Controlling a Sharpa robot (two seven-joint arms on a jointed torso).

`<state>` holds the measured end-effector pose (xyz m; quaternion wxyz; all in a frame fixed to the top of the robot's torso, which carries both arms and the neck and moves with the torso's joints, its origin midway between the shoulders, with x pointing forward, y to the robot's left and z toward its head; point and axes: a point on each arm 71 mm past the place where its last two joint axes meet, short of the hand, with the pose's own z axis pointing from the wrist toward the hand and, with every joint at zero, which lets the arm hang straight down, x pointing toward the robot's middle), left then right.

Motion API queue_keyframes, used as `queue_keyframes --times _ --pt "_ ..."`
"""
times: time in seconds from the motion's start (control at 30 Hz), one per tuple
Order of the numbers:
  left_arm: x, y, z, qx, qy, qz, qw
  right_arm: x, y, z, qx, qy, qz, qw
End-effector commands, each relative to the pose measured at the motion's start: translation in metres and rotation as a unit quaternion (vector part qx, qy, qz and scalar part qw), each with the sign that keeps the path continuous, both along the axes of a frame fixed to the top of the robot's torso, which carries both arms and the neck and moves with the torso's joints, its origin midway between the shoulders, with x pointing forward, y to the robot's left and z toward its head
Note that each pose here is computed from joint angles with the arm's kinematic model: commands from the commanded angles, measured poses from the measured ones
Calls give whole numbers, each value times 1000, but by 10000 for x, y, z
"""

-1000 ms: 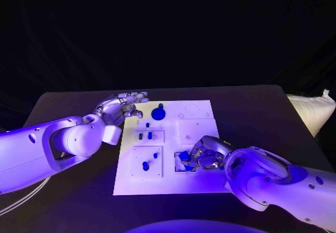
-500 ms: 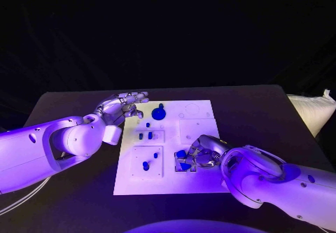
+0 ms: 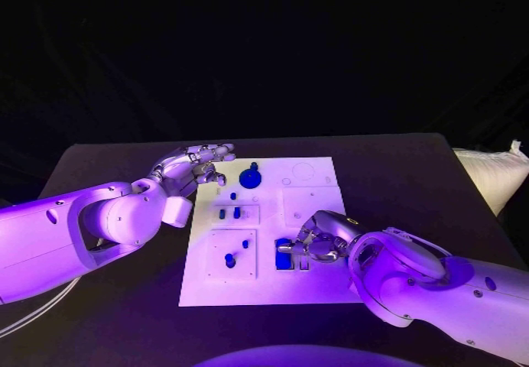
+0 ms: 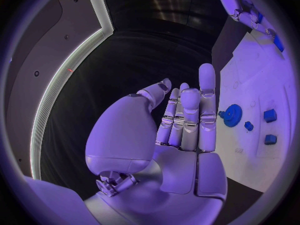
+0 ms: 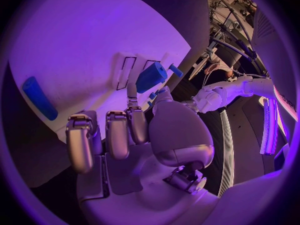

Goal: Assemble the parts on the task board

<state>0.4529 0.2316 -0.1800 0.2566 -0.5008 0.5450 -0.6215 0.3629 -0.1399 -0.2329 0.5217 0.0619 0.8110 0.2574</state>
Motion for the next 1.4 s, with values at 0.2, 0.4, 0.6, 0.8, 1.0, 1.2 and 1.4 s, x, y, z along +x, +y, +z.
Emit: queue_keyframes --times 0.2,0.4,0.6,0.8,1.0,1.2,1.4 --pt "-9 -19 14 -5 -5 -11 1000 -43 -8 31 -2 -18 8 1000" --pt "-9 -13 14 -5 -4 -10 1000 -82 -8 42 -6 -21 19 1000" --pt "-9 -20 14 -6 -4 -12 1000 -75 9 39 -20 -33 27 999" --pt "-8 -24 13 -6 -4 -12 1000 -37 17 4 -36 -38 30 998" --pt "-7 -22 12 -5 -4 -12 1000 -40 43 -18 -47 -36 40 997" --pt "-7 -22 12 -5 -4 -12 1000 -41 45 -22 -58 -41 46 996" --pt "-6 -18 11 -5 -3 -12 1000 -56 69 -1 -48 -48 46 997"
